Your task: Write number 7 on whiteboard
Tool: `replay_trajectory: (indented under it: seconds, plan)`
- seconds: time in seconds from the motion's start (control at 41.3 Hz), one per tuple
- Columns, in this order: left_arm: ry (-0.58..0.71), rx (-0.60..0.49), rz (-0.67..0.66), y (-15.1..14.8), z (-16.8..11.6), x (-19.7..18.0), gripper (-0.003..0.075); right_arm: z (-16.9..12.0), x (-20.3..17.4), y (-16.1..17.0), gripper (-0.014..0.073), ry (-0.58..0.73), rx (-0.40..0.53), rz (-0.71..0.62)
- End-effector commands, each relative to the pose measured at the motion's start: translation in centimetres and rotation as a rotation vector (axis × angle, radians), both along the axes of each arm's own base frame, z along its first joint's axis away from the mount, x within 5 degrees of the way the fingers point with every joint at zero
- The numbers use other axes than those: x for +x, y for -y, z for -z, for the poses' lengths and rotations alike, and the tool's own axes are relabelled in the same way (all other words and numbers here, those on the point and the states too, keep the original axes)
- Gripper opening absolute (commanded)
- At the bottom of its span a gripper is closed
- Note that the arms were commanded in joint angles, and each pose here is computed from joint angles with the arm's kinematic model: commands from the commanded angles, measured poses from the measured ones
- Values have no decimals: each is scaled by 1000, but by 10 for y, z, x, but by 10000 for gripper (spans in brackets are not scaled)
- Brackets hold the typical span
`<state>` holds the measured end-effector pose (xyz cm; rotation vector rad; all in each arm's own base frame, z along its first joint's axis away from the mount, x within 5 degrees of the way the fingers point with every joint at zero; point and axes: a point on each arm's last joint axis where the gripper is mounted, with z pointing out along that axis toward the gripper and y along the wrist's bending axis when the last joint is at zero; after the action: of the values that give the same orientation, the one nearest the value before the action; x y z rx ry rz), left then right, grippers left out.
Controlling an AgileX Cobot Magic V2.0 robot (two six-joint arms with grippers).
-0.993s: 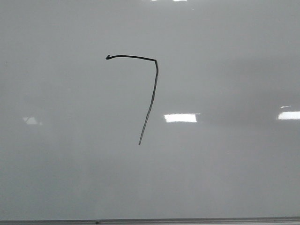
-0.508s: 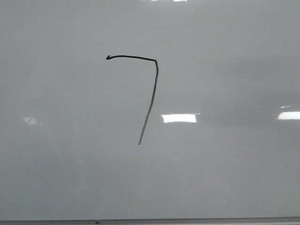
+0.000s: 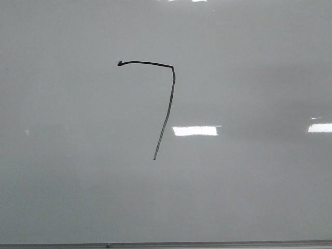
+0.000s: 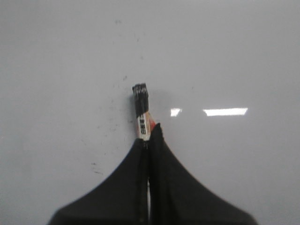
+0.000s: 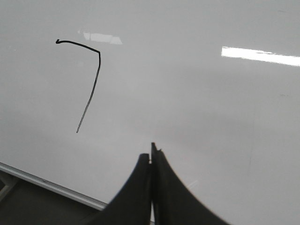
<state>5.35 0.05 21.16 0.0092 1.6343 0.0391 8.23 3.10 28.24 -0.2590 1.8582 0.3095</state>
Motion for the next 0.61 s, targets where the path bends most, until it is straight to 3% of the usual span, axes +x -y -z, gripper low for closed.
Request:
replay_trajectory:
  seconds: [0.0, 0.581]
  plan:
    - [132, -8, -12, -1, -5, 0, -20, -13, 2, 2, -69, 63, 28, 32]
    - [129, -10, -14, -1, 3, 2, -20, -13, 2, 2, -69, 63, 28, 32]
